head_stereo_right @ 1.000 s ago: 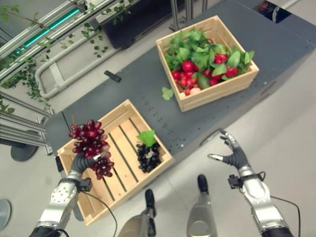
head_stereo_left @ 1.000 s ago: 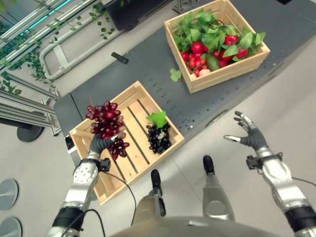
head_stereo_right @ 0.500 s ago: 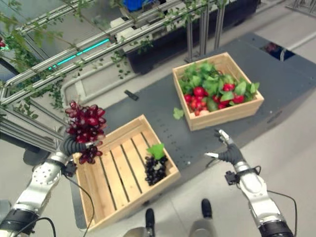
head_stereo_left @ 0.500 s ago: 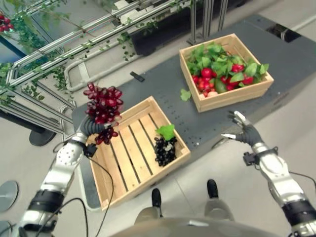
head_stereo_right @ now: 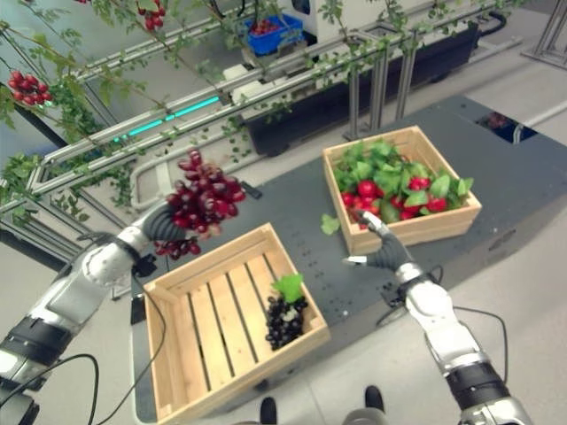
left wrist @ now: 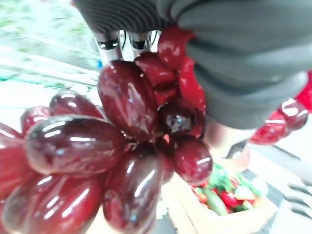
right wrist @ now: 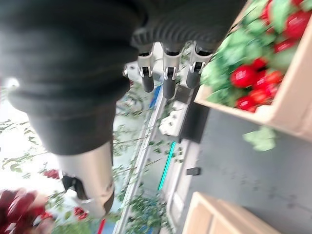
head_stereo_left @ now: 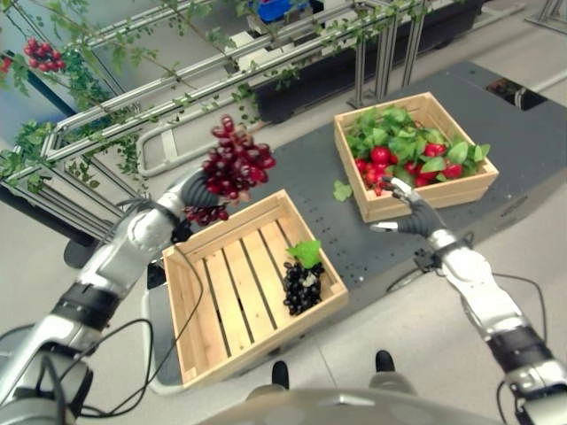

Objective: Pick up the fruits from the basket on one side to the basket on the other side

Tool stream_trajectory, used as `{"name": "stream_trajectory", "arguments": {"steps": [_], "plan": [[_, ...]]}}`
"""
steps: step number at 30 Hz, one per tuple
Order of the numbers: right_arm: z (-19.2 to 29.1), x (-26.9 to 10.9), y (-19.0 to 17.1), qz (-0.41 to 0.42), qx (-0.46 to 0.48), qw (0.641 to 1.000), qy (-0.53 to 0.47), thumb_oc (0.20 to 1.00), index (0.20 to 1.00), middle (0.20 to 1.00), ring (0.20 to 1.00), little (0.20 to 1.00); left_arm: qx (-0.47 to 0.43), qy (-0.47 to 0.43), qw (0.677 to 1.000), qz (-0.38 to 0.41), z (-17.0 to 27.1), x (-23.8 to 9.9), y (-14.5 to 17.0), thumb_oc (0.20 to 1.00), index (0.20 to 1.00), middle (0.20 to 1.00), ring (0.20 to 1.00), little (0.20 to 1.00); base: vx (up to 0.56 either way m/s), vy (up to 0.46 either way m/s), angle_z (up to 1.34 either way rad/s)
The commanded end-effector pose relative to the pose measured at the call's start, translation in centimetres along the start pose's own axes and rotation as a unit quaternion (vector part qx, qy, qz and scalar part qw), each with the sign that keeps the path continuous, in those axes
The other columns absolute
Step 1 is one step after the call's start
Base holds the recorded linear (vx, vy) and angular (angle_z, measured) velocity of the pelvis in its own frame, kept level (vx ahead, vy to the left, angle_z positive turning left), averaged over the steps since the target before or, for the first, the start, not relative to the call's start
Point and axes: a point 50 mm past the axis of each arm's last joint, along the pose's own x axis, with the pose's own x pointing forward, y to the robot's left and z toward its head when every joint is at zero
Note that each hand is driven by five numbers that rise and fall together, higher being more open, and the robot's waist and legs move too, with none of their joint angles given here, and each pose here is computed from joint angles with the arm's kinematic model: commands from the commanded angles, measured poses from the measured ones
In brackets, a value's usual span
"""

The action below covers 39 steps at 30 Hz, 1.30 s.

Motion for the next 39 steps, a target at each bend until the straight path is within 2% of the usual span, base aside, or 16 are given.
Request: {"name": "stream_trajectory", "arguments": {"steps": [1, 6, 9, 11, 18, 22, 24, 26, 28, 29, 32, 34, 39], "plan": [[2.5, 0.9, 0.0, -0.004, -0.002, 0.998, -0.06, 1.0, 1.0, 1.0, 1.0, 1.0, 0.064, -0.037, 0.995, 0.069, 1.7, 1.2, 4.6, 0.2, 0.2, 0.2, 0.2, 0.2, 0.02, -0.006, 0.04], [1.8, 0.6, 1.1, 0.009, 0.024, 0.999, -0.047, 1.0, 1.0, 1.0, 1.0, 1.0, 0.128, -0.071, 0.988, 0.044, 3.4, 1.9, 3.8, 0.2, 0.2, 0.2, 0.2, 0.2, 0.01, -0.002, 0.01], [1.6, 0.5, 1.2, 0.011, 0.025, 0.999, -0.043, 1.0, 1.0, 1.0, 1.0, 1.0, 0.129, -0.071, 0.988, 0.042, 3.4, 1.9, 3.6, 0.2, 0.2, 0.2, 0.2, 0.2, 0.0, 0.0, 0.0], [0.8, -0.2, 1.6, 0.017, 0.025, 0.999, -0.027, 1.0, 1.0, 1.0, 1.0, 1.0, 0.174, -0.067, 0.982, 0.027, 3.2, 1.7, 3.2, 0.2, 0.2, 0.2, 0.2, 0.2, 0.0, 0.0, 0.0], [1.1, -0.4, 1.7, 0.029, 0.024, 0.999, -0.036, 1.0, 1.0, 1.0, 1.0, 1.0, 0.235, -0.081, 0.968, 0.027, 3.5, 1.5, 3.2, 0.2, 0.2, 0.2, 0.2, 0.2, 0.0, 0.0, 0.0], [2.8, 0.5, 1.5, 0.03, -0.006, 0.997, -0.066, 1.0, 1.0, 1.0, 1.0, 1.0, 0.299, -0.087, 0.95, 0.025, 3.4, 1.3, 3.1, 0.2, 0.2, 0.2, 0.2, 0.2, 0.0, 0.0, 0.0], [2.8, 0.5, 1.5, 0.029, -0.006, 0.997, -0.067, 1.0, 1.0, 1.0, 1.0, 1.0, 0.3, -0.087, 0.95, 0.026, 3.4, 1.4, 3.2, 0.2, 0.2, 0.2, 0.2, 0.2, 0.0, 0.0, 0.0], [4.8, 1.6, 1.4, 0.032, -0.034, 0.994, -0.102, 1.0, 1.0, 1.0, 1.0, 1.0, 0.351, -0.081, 0.933, 0.018, 3.1, 1.5, 3.2, 0.2, 0.2, 0.2, 0.2, 0.2, 0.0, 0.0, 0.0], [5.6, 1.9, 1.4, 0.036, -0.036, 0.992, -0.117, 1.0, 1.0, 1.0, 1.0, 1.0, 0.361, -0.08, 0.929, 0.006, 2.9, 1.5, 2.9, 0.2, 0.2, 0.2, 0.2, 0.2, 0.0, 0.0, 0.0], [6.8, 2.3, 1.8, 0.049, -0.026, 0.989, -0.141, 1.0, 1.0, 1.0, 1.0, 1.0, 0.389, -0.063, 0.919, -0.022, 1.6, 1.4, 1.8, 0.2, 0.2, 0.2, 0.2, 0.2, 0.0, 0.0, 0.0], [8.1, 2.9, 2.0, 0.046, 0.008, 0.985, -0.168, 1.0, 1.0, 1.0, 1.0, 1.0, 0.386, -0.061, 0.919, -0.052, 0.9, 1.3, 0.3, 0.2, 0.2, 0.2, 0.2, 0.2, 0.0, 0.0, 0.0], [8.3, 2.9, 2.1, 0.042, 0.021, 0.984, -0.174, 1.0, 1.0, 1.0, 1.0, 1.0, 0.38, -0.053, 0.922, -0.046, 0.6, 0.8, 0.4, 0.2, 0.2, 0.2, 0.2, 0.2, 0.0, 0.0, 0.0], [9.0, 3.4, 2.0, 0.034, -0.025, 0.982, -0.182, 1.0, 1.0, 1.0, 1.0, 1.0, 0.383, -0.027, 0.922, -0.04, -0.4, 0.3, 0.4, 0.2, 0.2, 0.2, 0.2, 0.2, 0.0, 0.0, 0.0]]}}
